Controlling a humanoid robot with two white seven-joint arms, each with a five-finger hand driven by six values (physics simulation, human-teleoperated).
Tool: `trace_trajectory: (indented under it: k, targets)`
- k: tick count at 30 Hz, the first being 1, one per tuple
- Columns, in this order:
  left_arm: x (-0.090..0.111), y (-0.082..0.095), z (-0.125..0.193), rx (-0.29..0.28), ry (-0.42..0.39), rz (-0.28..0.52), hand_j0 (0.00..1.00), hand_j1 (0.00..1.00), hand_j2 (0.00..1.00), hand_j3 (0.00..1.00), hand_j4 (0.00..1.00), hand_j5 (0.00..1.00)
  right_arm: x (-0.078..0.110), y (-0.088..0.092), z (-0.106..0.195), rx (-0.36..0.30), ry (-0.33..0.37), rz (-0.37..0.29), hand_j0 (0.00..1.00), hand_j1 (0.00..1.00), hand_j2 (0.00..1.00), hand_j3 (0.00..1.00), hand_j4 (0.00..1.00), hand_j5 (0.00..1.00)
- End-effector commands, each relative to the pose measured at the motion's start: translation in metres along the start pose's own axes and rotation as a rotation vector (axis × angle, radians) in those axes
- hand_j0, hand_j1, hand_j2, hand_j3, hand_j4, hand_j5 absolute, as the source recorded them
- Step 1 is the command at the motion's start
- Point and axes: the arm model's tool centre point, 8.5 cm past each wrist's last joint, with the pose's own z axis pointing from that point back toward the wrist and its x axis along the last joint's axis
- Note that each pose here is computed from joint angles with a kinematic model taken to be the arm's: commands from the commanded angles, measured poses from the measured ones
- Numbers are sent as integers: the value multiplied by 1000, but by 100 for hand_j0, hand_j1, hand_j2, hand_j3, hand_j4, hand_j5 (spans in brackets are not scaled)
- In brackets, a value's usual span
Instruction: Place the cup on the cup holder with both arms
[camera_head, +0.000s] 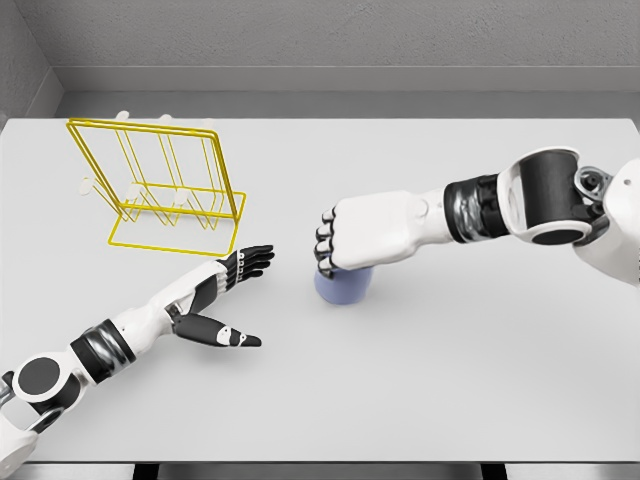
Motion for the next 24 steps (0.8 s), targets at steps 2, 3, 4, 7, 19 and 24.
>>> trace_trajectory:
  k: [2, 3, 4, 7, 19, 24]
  targets:
    - [0, 0, 0, 0, -2, 2, 100, 100, 100, 100, 100, 100, 5, -4, -11, -14, -27, 1, 60, 60, 60, 60, 60, 60]
    - [0, 0, 0, 1, -2, 3, 100, 100, 100, 100, 100, 100, 6, -5, -12, -15, -32, 1, 60, 60, 60, 60, 60, 60]
    - [0, 0, 0, 0, -1, 2, 100, 100, 100, 100, 100, 100, 7, -6, -13, -18, -35, 1, 60, 60, 60, 60, 60, 60]
    - [0, 0, 0, 0, -1, 2, 100, 100, 100, 100, 100, 100, 9, -8, -18, -27, -47, 3, 60, 60, 60, 60, 60, 60]
    - [0, 0, 0, 2, 0, 5, 100, 100, 100, 100, 100, 100, 7, -10, -17, -31, -42, 6, 100, 100, 100, 100, 100, 100]
    - [-1, 1, 1, 5, 4, 7, 100, 100, 100, 100, 100, 100, -28, -42, 48, -199, 89, -49, 100, 100, 100, 100, 100, 100]
